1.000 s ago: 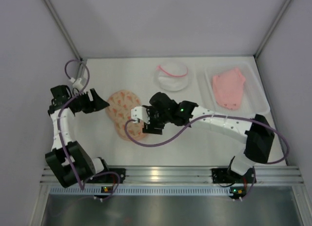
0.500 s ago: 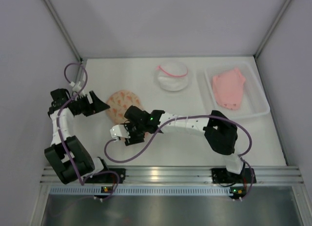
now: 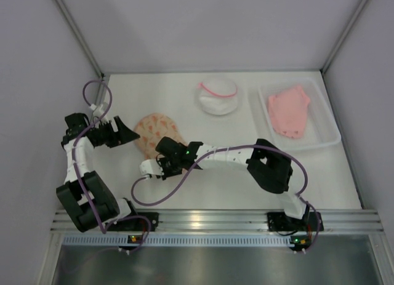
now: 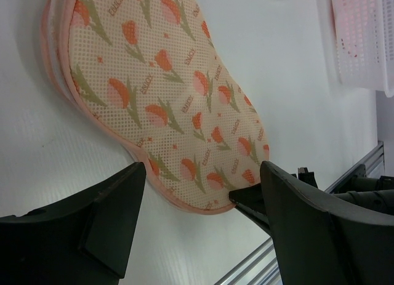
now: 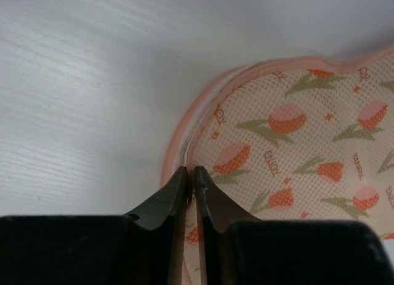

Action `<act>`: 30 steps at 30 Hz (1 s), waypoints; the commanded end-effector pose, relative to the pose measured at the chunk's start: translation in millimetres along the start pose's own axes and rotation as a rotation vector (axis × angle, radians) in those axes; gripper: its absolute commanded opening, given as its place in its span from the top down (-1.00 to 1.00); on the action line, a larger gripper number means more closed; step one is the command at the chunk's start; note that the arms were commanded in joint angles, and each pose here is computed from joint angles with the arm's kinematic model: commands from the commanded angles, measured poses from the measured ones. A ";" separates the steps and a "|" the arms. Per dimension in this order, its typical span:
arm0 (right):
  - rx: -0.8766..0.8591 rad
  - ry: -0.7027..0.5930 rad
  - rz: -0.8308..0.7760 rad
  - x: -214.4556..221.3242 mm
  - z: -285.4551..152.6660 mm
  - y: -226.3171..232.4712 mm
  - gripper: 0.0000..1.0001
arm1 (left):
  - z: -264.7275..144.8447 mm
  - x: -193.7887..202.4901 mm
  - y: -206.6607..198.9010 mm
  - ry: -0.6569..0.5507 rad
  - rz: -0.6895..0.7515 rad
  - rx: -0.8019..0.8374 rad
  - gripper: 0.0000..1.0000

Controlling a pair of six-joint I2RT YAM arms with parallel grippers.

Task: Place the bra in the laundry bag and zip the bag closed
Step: Open the laundry bag at the center of the board.

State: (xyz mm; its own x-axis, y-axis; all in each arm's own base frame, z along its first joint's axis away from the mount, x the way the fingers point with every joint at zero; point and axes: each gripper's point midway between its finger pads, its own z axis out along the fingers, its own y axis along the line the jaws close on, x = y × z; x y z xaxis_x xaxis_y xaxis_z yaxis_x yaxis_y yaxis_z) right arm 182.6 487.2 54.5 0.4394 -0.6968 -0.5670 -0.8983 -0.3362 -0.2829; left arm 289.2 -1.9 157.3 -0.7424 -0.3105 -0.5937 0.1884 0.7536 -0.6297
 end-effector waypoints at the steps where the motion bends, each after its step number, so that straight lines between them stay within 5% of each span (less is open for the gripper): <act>1: 0.075 -0.054 -0.009 -16.2 -15.5 -22.0 0.83 | -1.0 -1.6 -5.9 -0.014 0.028 0.044 -0.62; 3: 0.090 -0.060 -0.004 -16.9 -20.6 -25.4 0.99 | -1.4 -3.5 -6.2 -0.017 0.032 0.043 -0.62; 8: 0.162 -0.134 0.093 -33.3 -52.4 -48.8 1.00 | -3.7 -8.5 -9.1 -0.028 0.054 0.041 -0.61; 15: 0.292 -0.425 0.397 -66.8 -162.4 -88.2 1.00 | -13.1 -24.6 -21.5 -0.070 0.077 0.037 -0.62; 18: 0.272 -0.507 0.647 -39.5 -183.5 -89.2 1.00 | -14.6 -27.7 -21.7 -0.075 0.070 0.025 -0.62; 25: 0.116 -0.666 1.553 86.1 -165.8 -27.4 1.00 | -16.2 -29.3 -17.8 -0.078 0.096 -0.028 -0.62; 30: 0.191 -0.722 1.782 130.8 -182.8 -25.4 1.00 | -4.3 -21.9 -17.9 -0.025 0.165 -0.084 -0.61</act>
State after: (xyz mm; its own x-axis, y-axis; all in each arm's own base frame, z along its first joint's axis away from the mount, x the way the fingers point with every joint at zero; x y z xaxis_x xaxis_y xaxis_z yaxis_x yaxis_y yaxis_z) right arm 234.6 274.3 59.4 -0.8971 0.0633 -0.4373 -0.3036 0.6308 0.7141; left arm 293.0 -2.7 169.5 -0.7223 -0.2700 -0.6367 0.2005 0.7994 -0.5664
